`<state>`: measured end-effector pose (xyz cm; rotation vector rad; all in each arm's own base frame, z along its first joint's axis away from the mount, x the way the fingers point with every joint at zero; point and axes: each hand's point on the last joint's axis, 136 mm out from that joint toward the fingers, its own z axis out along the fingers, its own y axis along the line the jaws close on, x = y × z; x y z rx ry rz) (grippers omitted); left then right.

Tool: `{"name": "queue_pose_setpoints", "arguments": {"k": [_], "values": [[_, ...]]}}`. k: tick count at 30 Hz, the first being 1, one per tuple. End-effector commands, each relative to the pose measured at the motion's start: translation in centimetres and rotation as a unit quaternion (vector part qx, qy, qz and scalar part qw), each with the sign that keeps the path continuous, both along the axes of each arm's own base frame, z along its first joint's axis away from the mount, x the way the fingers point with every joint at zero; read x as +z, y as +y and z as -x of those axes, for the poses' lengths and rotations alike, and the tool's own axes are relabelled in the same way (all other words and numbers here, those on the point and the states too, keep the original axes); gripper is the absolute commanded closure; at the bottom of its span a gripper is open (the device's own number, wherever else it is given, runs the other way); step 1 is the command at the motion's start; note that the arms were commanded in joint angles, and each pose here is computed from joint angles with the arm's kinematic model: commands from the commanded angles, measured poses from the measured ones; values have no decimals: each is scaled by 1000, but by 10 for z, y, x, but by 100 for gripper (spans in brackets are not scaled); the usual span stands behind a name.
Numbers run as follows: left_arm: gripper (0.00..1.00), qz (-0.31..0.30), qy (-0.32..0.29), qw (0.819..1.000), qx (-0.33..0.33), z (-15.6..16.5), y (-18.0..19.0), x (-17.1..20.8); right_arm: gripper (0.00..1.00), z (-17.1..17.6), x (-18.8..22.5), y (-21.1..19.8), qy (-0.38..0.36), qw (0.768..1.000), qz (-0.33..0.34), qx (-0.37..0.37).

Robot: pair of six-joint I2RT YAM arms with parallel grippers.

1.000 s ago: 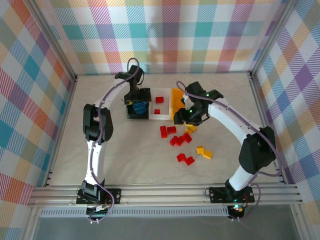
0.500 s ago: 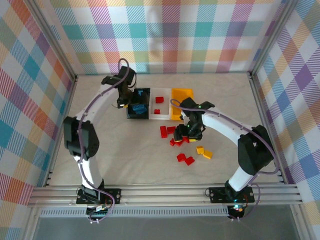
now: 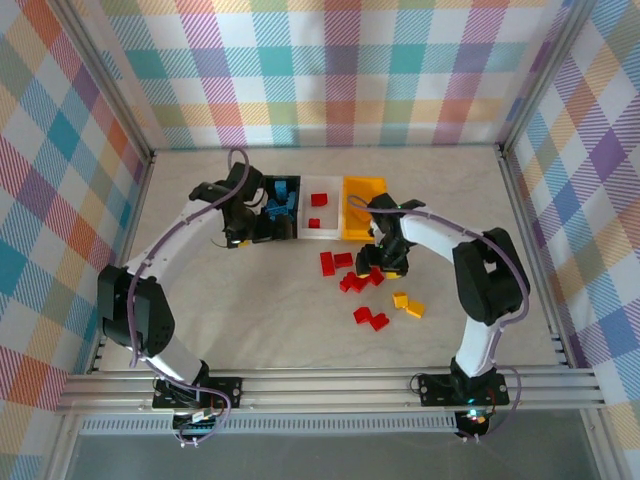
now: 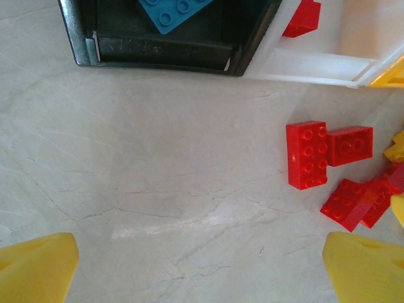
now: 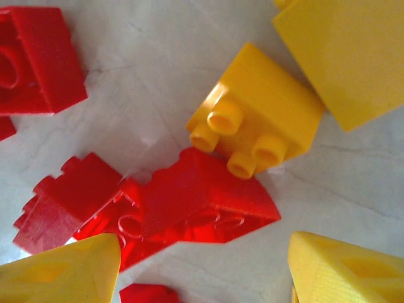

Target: Sort the legos into containers by color

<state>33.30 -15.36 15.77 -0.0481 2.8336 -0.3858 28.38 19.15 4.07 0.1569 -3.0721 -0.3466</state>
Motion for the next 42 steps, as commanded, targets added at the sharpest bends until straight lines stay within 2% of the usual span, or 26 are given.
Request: {"name": "queue_pose_setpoints", "arguments": {"k": [1, 11, 20, 30, 36, 42], "values": [[0, 12, 4, 1000, -3, 12, -2, 6, 31, -18, 4, 4, -19, 1000, -7, 5], [0, 14, 13, 1000, -5, 17, -2, 4, 36, -25, -8, 6, -5, 1000, -2, -1], [0, 21, 20, 1000, -4, 24, -3, -1, 48, -13, -3, -4, -9, 1000, -5, -19], [0, 29, 16, 999, 0, 27, -3, 2, 48, 3, 2, -17, -13, 999, 7, -35], [0, 27, 15, 1000, 4, 31, 0, 3, 54, -3, -3, -20, -10, 999, 24, -35], [0, 29, 16, 999, 7, 33, 1, 4, 54, -8, -8, -21, -9, 999, 35, -27]]}}
